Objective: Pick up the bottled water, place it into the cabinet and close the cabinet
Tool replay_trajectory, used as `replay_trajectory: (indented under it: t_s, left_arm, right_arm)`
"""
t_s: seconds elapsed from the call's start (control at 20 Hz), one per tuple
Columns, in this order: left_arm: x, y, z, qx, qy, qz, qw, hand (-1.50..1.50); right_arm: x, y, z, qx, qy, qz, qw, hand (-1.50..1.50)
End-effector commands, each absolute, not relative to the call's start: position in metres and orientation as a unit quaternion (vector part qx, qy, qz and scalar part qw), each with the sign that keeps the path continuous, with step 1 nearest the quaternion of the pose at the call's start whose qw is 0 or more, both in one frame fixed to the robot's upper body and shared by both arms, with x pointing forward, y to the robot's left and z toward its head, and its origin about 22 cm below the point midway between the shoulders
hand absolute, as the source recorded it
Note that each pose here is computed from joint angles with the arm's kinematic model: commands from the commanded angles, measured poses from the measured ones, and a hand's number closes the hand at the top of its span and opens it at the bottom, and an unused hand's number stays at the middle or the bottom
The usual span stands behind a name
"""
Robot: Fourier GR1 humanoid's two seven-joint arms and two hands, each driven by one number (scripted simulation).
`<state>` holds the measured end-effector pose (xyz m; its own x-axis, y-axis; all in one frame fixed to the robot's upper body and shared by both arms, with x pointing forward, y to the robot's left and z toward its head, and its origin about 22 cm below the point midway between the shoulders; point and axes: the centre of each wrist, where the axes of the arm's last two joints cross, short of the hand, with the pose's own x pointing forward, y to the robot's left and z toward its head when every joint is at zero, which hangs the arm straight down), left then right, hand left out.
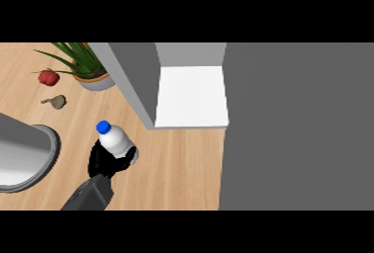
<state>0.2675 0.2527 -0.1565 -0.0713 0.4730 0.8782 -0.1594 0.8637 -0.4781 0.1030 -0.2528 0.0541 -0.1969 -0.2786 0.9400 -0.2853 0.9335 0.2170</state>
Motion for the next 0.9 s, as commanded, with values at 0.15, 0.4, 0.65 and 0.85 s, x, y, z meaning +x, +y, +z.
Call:
replay_trajectory:
  t_s: [0.15, 0.4, 0.65, 0.85]
  left_arm:
    - [0.258, 0.296, -0.151, -0.161, -0.696, 0.176, 0.678, 1.5]
    - [0.259, 0.289, -0.152, -0.192, -0.696, 0.191, 0.665, 1.5]
    - [0.249, 0.286, -0.152, -0.215, -0.691, 0.195, 0.662, 1.5]
    - [0.25, 0.285, -0.147, -0.223, -0.689, 0.194, 0.662, 1.5]
  right_arm:
    - [0.105, -0.25, 0.057, 0.185, -0.769, -0.009, 0.612, -1.5]
    - [0.107, -0.242, 0.042, 0.182, -0.766, 0.002, 0.617, -1.5]
    - [0.109, -0.245, 0.054, 0.169, -0.778, 0.003, 0.605, -1.5]
    - [0.103, -0.252, 0.059, 0.19, -0.774, 0.0, 0.604, -1.5]
